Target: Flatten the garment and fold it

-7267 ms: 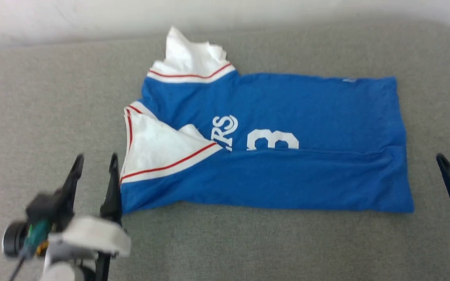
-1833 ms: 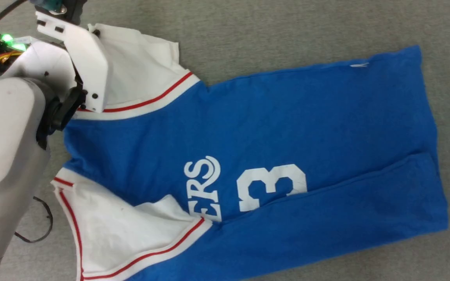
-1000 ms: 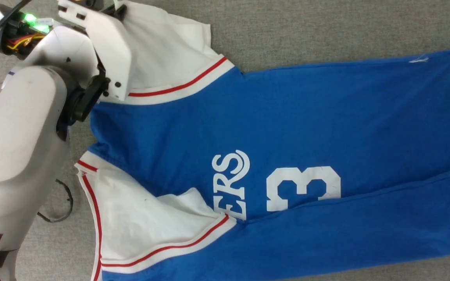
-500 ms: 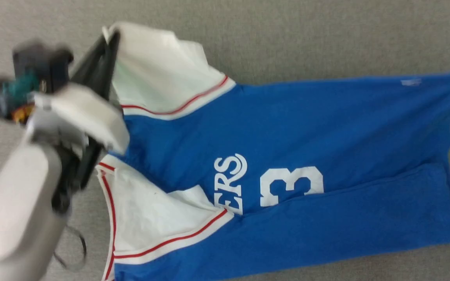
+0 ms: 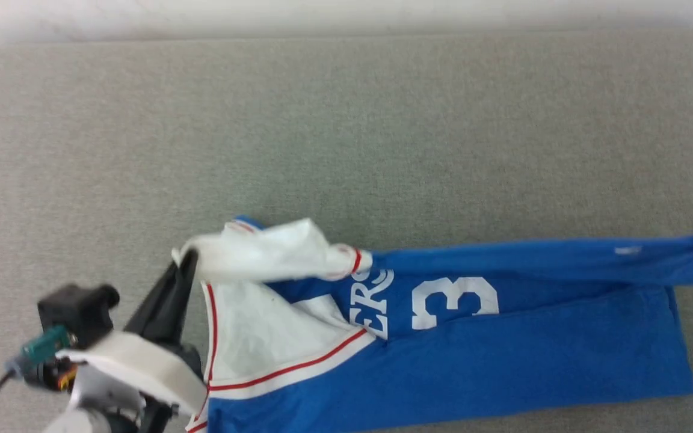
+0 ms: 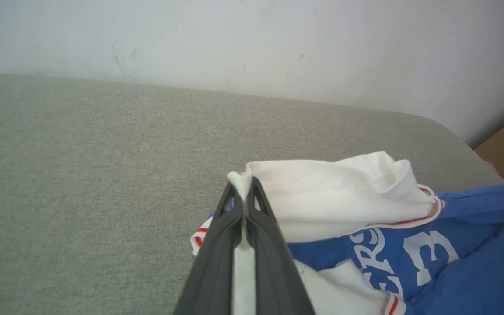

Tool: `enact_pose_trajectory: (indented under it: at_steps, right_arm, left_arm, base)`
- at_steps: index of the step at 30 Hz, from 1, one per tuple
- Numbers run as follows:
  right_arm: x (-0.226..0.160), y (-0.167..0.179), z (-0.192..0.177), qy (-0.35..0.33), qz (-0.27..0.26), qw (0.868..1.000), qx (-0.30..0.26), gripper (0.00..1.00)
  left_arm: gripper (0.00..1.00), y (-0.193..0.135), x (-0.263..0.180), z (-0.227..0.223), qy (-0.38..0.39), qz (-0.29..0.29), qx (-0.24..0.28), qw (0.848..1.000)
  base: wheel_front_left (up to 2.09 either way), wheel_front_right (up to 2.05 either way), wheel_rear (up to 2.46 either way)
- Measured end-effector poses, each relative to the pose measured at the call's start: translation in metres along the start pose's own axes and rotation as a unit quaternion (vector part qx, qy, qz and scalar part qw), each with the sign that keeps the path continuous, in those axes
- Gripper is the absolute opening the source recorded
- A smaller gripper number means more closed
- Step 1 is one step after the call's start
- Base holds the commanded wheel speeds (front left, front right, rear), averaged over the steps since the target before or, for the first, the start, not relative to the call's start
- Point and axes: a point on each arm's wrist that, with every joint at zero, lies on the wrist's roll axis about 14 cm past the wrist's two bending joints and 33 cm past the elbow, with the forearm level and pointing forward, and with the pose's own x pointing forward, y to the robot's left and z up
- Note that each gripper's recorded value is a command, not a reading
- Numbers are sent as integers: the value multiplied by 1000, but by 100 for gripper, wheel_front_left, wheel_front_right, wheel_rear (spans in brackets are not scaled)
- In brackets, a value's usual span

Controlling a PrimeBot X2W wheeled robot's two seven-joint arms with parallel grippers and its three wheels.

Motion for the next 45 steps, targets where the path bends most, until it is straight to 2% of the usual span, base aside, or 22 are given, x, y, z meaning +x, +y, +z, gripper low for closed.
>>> enact_pose_trajectory:
  at_steps: [7,12,13,14,15,16,18,24,27,29,33,36,45]
  right_arm:
    - [-13,8,-28,30,5,1000,3,0]
    - [-13,17,-54,75,16,997,-10,0]
    - [-13,18,-59,84,16,996,-12,38]
    - [-13,18,-64,92,16,996,-13,100]
    - [-13,18,-68,97,15,995,-13,100]
    - [-13,17,-71,101,13,995,-13,100]
    - [-11,17,-75,109,12,994,-15,100]
    - [-11,19,-62,85,16,996,-2,100]
    - [-18,14,-41,49,14,999,15,100]
    - [-25,4,-30,29,0,999,19,100]
    - [-37,-19,-37,38,-35,999,19,100]
    - [-35,-20,-53,61,-42,997,30,100]
    - [-12,-7,-94,127,-33,991,39,100]
  left_arm:
    - [0,16,-30,-50,81,36,3,996]
    - [0,18,-33,-86,143,38,3,989]
    - [0,19,-32,-90,152,38,2,988]
    - [0,18,-29,-93,156,37,2,987]
    - [7,17,-26,-96,159,35,3,987]
    - [31,15,-23,-98,162,34,5,986]
    - [100,13,-17,-98,159,34,1,987]
    - [100,8,-6,-78,105,35,-14,994]
    - [100,14,-4,-38,17,57,-26,998]
    - [100,20,-10,-13,-46,79,-27,995]
    - [100,34,-31,19,-128,129,37,983]
    - [100,35,-41,30,-156,148,63,975]
    - [100,34,-49,19,-146,161,78,973]
  base:
    - [0,0,0]
    - [0,0,0]
    - [0,0,0]
    - [0,0,0]
    - [0,0,0]
    - [0,0,0]
    - [0,0,0]
    - [0,0,0]
    - [0,0,0]
    - [0,0,0]
    - [0,0,0]
    - [0,0,0]
    - [0,0,0]
